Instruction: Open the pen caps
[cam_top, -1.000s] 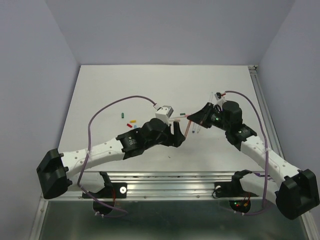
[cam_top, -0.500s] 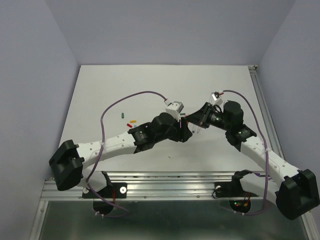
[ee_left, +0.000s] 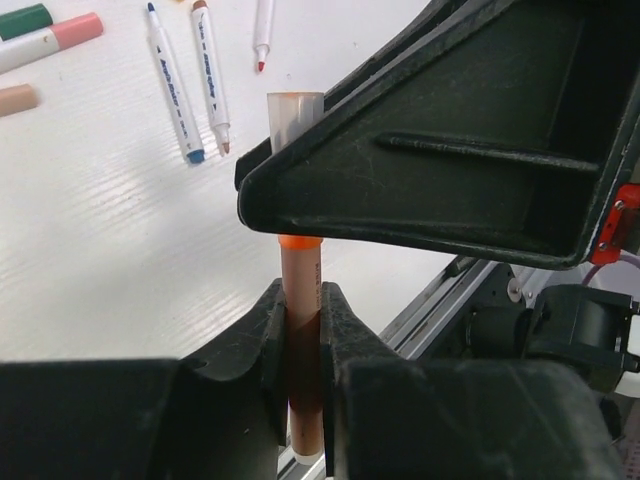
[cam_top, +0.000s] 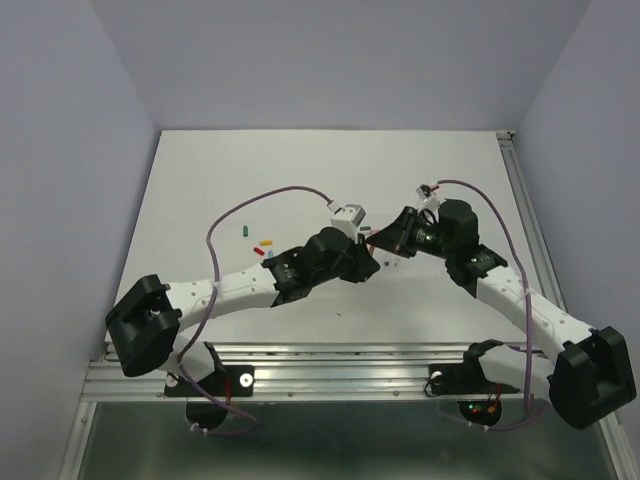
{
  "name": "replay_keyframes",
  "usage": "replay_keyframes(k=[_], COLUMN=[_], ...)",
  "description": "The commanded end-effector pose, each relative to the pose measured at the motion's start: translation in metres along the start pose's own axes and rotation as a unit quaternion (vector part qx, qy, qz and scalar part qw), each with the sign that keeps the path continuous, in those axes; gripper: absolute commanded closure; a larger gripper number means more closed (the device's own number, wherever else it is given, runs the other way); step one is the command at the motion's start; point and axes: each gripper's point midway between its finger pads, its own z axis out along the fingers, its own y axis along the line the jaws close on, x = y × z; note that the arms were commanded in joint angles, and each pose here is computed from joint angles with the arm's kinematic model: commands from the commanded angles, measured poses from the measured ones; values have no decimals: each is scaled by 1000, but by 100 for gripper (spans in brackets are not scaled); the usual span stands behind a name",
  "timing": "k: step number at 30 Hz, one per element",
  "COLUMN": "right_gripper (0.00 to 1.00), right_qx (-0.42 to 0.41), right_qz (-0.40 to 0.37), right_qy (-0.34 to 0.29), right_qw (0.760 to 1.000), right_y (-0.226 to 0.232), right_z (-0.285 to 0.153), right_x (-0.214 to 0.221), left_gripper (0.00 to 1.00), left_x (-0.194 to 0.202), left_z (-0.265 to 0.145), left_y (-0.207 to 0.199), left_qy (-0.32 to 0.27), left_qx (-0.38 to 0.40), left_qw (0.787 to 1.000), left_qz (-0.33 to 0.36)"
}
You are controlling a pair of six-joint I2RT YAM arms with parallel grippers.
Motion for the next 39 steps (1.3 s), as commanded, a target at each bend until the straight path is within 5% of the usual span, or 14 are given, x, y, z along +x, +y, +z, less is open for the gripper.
replay_keyframes(k=[1,6,13,17,23,30,39], right_gripper=[99,99,99,99,99,99,99], right_qx=[86,164,182,157,233,293,264], right_qz=[-34,-37,-52,-62,-67,-39,-16], right_qy=[-117,-237,-245,-212,-233,-264,-259], right_qw=[989,957,951,963,942,918,929], right_y=[-13,-30,-32,-27,-63,-85,-81], right_z=[12,25,62,60,2,-68,-94], right_x=[-62,-134,-172,-153,-121,-87,-56], left_gripper=[100,100,100,100,100,100,100], left_x=[18,89,127,116,84,46,24], left_z=[-15,-44,-67,-62,-37,31,109], left_y=[-19,-24,-17,-8,6,44,49], left_qy=[6,52,66,42,34,49,86], left_qx=[71,80,89,53,-31,-91,-118], left_qw=[997,993,987,992,997,995,988], left_qz=[-27,-61,-112,-109,-57,-14,54])
